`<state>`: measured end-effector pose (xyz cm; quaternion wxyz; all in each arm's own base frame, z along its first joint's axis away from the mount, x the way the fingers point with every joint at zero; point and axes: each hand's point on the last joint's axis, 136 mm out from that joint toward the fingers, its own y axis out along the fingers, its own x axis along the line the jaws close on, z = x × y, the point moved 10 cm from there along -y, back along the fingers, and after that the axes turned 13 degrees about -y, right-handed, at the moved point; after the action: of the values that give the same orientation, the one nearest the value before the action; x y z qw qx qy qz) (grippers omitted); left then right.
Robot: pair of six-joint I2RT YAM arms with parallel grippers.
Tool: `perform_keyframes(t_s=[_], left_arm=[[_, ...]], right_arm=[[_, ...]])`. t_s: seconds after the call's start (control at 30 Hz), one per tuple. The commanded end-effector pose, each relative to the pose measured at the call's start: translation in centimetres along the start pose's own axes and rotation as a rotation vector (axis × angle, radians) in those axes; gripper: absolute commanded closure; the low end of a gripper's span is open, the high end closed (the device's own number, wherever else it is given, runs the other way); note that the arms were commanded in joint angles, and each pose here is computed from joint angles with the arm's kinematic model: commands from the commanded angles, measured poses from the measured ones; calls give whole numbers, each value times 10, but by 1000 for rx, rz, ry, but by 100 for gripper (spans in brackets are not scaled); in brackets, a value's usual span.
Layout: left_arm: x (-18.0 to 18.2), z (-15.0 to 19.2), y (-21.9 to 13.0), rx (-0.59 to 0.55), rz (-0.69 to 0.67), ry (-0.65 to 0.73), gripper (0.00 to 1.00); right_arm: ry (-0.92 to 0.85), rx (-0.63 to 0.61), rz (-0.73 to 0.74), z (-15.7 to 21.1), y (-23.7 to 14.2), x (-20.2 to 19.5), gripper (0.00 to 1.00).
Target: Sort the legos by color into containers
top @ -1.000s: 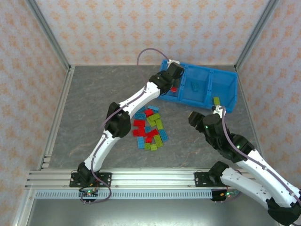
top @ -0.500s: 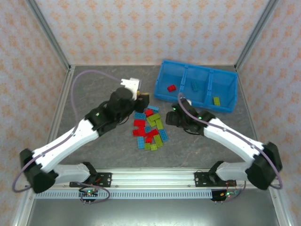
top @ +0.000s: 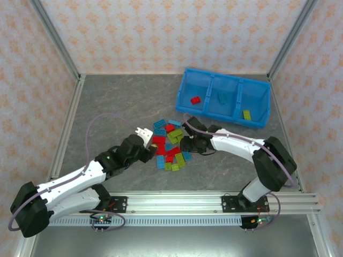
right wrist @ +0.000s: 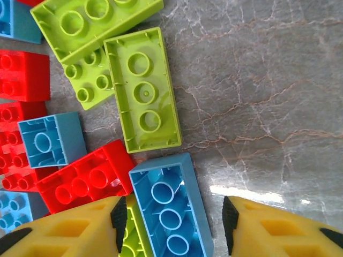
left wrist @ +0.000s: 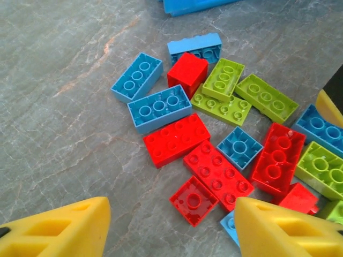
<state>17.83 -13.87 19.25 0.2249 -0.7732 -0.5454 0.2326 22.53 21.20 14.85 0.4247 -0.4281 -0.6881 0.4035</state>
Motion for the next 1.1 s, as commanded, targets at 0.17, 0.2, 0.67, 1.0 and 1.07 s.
perform_keyframes(t_s=[0.17,0.2,0.67,1.0,1.07], left_arm=[[8,-10,-11,-163,-38,-31,27],[8,-9,-11,-164,-38,-34,26],[8,-7,-7,-156,-43,-42,21],[0,-6,-6,-136,65,-9,17],[-11,-4,-11,-137,230,29,13]], right_arm=[[12,33,-38,10,16,6,45],[16,31,-38,10,17,6,45],[22,50,119,22,27,-11,56],[32,-8,230,22,13,-20,71],[58,-124,197,19,-7,-20,74]])
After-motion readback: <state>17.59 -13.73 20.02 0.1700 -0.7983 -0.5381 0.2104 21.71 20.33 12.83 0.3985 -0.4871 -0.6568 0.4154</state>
